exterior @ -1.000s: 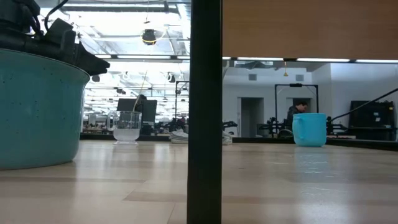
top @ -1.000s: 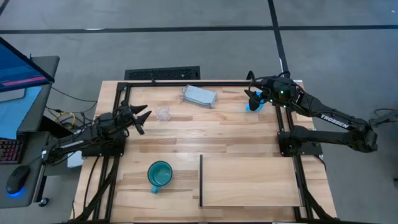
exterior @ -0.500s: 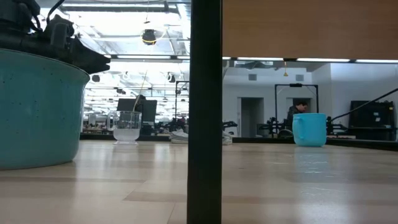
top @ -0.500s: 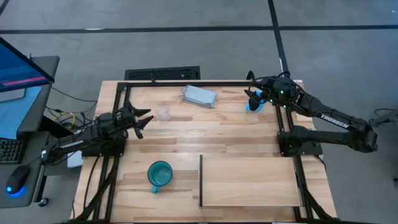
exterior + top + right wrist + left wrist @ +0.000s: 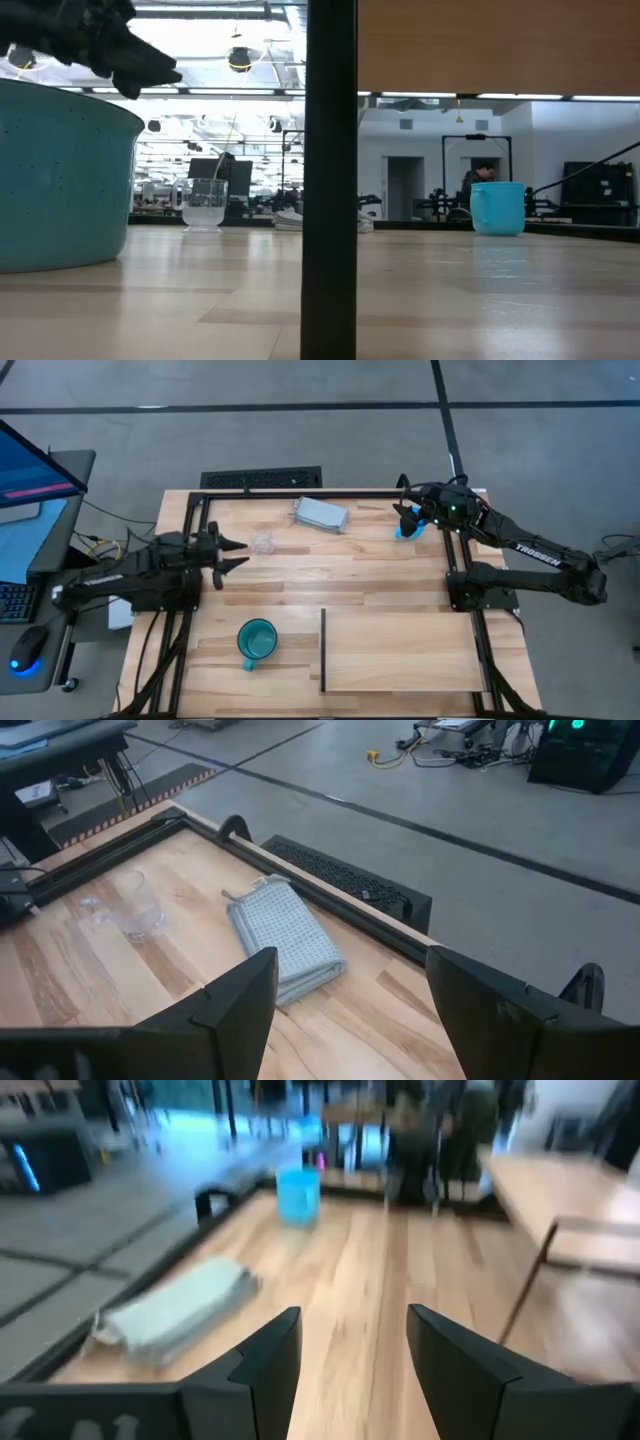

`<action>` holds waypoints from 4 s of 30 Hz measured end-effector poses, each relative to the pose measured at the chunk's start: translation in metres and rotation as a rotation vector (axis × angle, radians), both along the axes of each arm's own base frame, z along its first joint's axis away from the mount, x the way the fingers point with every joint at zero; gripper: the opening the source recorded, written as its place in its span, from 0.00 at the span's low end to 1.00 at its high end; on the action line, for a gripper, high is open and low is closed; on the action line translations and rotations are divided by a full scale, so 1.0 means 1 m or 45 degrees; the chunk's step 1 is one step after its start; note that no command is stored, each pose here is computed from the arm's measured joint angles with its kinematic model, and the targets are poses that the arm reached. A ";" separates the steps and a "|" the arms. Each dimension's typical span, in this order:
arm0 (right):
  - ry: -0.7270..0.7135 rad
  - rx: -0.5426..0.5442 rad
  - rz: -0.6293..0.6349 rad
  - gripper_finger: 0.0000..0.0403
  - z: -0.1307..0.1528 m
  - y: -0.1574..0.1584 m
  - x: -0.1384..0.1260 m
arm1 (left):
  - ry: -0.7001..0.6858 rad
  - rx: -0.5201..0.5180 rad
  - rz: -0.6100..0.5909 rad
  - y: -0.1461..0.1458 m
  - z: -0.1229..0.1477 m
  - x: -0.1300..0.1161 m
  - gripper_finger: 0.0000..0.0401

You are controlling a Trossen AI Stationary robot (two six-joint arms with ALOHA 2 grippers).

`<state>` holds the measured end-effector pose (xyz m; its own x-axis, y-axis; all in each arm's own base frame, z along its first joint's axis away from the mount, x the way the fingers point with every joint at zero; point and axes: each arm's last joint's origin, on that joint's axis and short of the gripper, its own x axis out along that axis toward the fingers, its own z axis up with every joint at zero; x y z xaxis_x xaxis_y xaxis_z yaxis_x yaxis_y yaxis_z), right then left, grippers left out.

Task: Stack small to large cups/mugs on shelf
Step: Put the blue mug on the shelf

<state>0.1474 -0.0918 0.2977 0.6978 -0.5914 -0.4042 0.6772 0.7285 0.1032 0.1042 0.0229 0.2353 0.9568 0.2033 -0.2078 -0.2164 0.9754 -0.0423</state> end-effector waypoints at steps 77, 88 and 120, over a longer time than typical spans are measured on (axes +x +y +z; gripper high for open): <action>0.072 0.028 0.006 0.69 -0.005 0.001 -0.002 | 1.396 -0.642 -0.095 -0.109 -0.019 0.122 0.43; 0.089 0.008 0.019 0.69 -0.005 0.001 -0.002 | 1.516 -0.642 -0.082 -0.113 -0.038 0.129 0.34; 0.092 0.010 0.019 0.69 -0.005 0.001 -0.002 | 1.017 -1.014 0.243 -0.064 0.062 0.145 0.03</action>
<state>0.1452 -0.0904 0.2924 0.6750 -0.5780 -0.4585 0.6724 0.7377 0.0600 0.2493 -0.0406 0.2973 0.4613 -0.1308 -0.8776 -0.6011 0.6815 -0.4175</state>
